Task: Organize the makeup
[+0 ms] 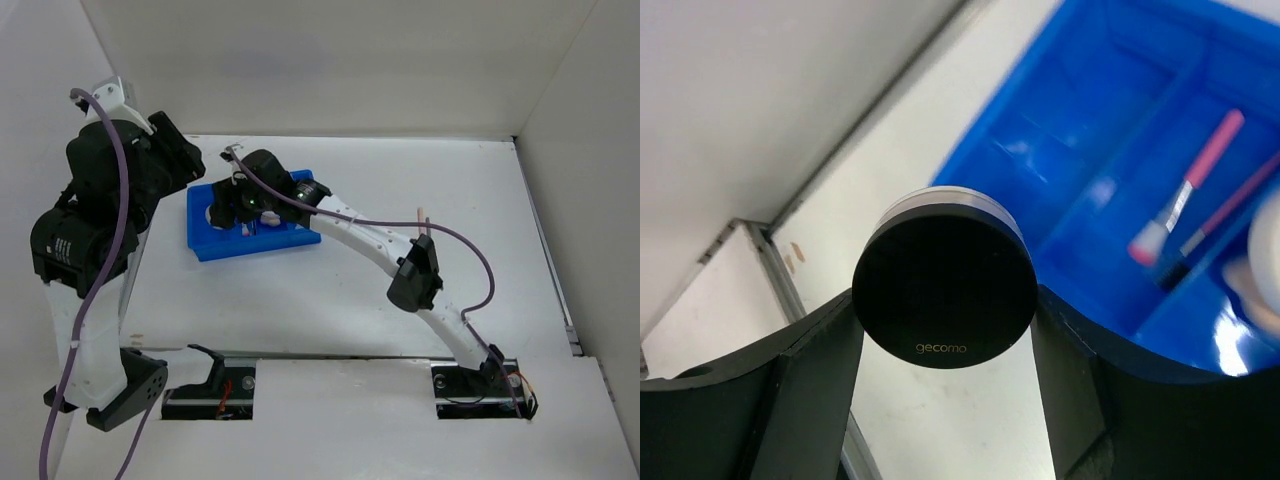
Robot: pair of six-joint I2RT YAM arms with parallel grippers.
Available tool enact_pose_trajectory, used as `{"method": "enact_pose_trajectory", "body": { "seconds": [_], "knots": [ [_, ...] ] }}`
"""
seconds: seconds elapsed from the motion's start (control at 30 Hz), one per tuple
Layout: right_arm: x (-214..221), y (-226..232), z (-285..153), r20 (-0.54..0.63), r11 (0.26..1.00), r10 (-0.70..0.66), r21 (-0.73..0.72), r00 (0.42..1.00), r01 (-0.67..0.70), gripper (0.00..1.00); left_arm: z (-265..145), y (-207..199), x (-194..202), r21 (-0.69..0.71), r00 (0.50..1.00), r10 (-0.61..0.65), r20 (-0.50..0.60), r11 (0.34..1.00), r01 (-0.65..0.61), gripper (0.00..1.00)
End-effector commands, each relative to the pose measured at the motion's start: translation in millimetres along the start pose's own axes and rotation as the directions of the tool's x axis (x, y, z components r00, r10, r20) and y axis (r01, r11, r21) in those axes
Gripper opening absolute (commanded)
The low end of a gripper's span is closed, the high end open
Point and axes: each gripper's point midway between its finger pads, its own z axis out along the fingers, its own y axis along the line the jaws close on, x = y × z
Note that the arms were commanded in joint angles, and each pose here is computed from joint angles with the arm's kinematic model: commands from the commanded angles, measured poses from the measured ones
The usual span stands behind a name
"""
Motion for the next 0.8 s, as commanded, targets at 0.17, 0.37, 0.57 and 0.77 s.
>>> {"method": "enact_pose_trajectory", "body": {
  "seconds": [0.17,0.37,0.57,0.77],
  "knots": [
    [-69,47,19,0.317,0.971,-0.078,-0.193,0.945,0.144,0.38,6,-11,7,0.054,1.0,0.008,-0.028,0.998,-0.007,0.49],
    [-78,48,38,0.408,0.96,-0.069,-0.222,0.91,0.172,0.38,9,-10,12,0.045,0.999,0.007,-0.045,0.999,-0.005,0.49],
    [-71,46,53,0.431,0.961,-0.058,-0.222,0.9,0.168,0.38,14,-9,24,0.037,0.997,0.01,-0.078,0.999,-0.007,0.49],
    [-48,31,76,0.398,0.968,-0.048,-0.209,0.916,0.141,0.37,15,-6,28,0.032,0.996,0.014,-0.089,0.999,-0.012,0.49]
  ]
}}
